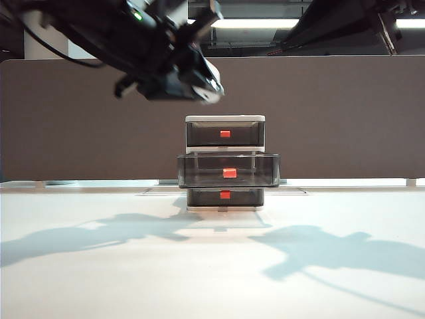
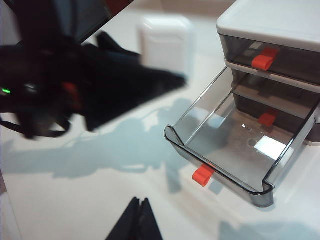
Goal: Pick up the earphone case on the table, open the lid, insert the wireless earphone on the table into it, close the lid, put the earphone case into the second layer of the drawer, and finally close the drawer.
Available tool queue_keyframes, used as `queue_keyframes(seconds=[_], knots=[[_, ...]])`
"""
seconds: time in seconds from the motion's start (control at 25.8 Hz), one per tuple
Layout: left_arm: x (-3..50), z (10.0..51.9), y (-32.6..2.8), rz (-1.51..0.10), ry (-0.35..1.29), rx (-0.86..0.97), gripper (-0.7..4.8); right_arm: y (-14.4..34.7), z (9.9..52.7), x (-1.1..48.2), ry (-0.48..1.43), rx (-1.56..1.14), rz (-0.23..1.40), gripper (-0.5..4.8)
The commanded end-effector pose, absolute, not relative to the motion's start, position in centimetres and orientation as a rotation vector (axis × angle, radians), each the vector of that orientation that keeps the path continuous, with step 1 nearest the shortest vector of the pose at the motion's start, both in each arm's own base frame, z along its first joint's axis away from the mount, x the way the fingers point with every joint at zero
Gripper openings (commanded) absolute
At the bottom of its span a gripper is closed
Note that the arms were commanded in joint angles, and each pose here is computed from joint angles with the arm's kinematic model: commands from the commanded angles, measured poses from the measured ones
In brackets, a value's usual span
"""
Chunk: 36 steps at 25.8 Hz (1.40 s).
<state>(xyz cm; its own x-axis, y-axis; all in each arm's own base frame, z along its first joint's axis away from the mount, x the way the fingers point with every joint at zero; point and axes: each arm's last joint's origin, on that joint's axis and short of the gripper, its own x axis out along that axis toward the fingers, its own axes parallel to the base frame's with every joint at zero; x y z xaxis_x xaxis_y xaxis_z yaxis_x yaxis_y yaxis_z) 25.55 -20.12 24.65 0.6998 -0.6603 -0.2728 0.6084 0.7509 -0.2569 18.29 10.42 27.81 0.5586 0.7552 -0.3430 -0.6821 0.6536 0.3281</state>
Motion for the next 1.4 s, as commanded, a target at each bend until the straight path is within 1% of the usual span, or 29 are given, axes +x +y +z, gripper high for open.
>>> queue_keyframes(seconds=[0.04, 0.27, 0.5, 0.54, 0.62, 0.66, 0.89, 0.93, 1.01, 1.09, 1.2, 1.32, 1.4], knots=[[26.9, 23.9, -21.1, -0.708, 0.384, -0.145, 0.48, 10.4, 28.1, 18.3, 0.456, 0.161, 0.855, -0.02], [28.5, 22.0, -22.3, -0.703, 0.416, -0.129, 0.48, 10.4, 28.1, 18.3, 0.456, 0.161, 0.855, -0.02], [28.9, 20.2, -22.6, -0.693, 0.468, -0.116, 0.55, 10.4, 28.1, 18.3, 0.456, 0.16, 0.855, -0.01], [28.9, 20.2, -22.6, -0.693, 0.469, -0.116, 0.65, 10.4, 28.1, 18.3, 0.456, 0.16, 0.855, -0.02], [28.9, 20.2, -22.6, -0.693, 0.469, -0.116, 1.13, 10.4, 28.1, 18.3, 0.456, 0.159, 0.851, -0.01], [28.9, 20.2, -22.6, -0.693, 0.469, -0.116, 1.27, 10.4, 28.1, 18.3, 0.456, 0.158, 0.847, -0.02], [28.9, 20.2, -22.6, -0.694, 0.468, -0.112, 1.33, 10.4, 28.1, 18.4, 0.454, 0.153, 0.831, -0.01], [28.9, 20.2, -22.6, -0.694, 0.468, -0.112, 1.49, 10.4, 28.1, 18.4, 0.454, 0.153, 0.831, -0.02], [28.9, 20.2, -22.6, -0.694, 0.467, -0.112, 1.97, 10.4, 28.1, 18.4, 0.454, 0.153, 0.831, -0.01], [28.9, 20.2, -22.6, -0.694, 0.466, -0.113, 1.97, 10.4, 28.1, 18.4, 0.454, 0.153, 0.831, -0.01], [28.9, 20.7, -22.6, -0.697, 0.452, -0.117, 1.78, 10.4, 28.1, 18.4, 0.451, 0.15, 0.815, -0.01], [28.8, 22.9, -22.5, -0.708, 0.386, -0.132, 1.78, 10.3, 28.1, 18.5, 0.447, 0.146, 0.79, -0.02], [28.8, 24.8, -22.4, -0.722, 0.314, -0.1, 1.78, 10.3, 28.0, 18.5, 0.447, 0.144, 0.779, -0.01]])
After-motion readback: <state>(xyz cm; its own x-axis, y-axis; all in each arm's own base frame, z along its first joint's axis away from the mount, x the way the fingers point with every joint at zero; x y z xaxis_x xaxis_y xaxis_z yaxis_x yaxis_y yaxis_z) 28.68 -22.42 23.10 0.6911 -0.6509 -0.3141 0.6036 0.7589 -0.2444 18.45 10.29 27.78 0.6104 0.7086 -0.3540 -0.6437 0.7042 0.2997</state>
